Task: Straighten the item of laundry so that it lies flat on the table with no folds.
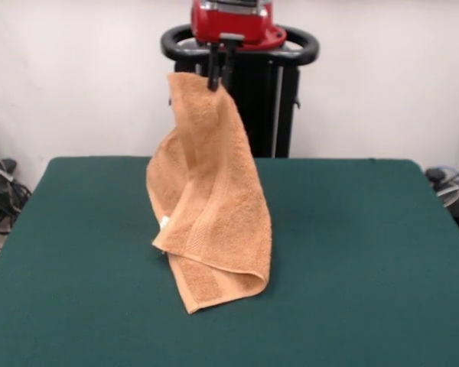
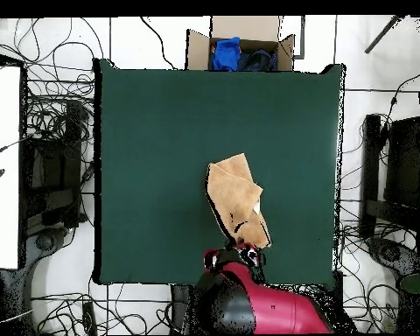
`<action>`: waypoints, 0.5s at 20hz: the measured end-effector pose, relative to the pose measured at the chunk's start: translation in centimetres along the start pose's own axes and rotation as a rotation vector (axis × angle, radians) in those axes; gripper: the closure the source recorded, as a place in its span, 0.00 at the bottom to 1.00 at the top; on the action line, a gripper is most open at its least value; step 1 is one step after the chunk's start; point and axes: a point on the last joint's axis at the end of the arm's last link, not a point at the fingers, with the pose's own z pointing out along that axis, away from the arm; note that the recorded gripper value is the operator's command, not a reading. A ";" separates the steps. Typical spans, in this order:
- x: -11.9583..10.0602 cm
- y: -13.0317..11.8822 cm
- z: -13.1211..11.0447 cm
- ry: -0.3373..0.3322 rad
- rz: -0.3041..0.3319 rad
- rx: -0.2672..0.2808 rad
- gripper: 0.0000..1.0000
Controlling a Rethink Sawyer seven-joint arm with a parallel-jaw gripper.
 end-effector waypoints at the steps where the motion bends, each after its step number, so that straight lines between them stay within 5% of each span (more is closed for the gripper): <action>1: 0.4 0.7 0.0 0.004 -0.005 -0.004 1.00; 10: 1.8 3.9 0.6 -0.009 -0.016 0.005 1.00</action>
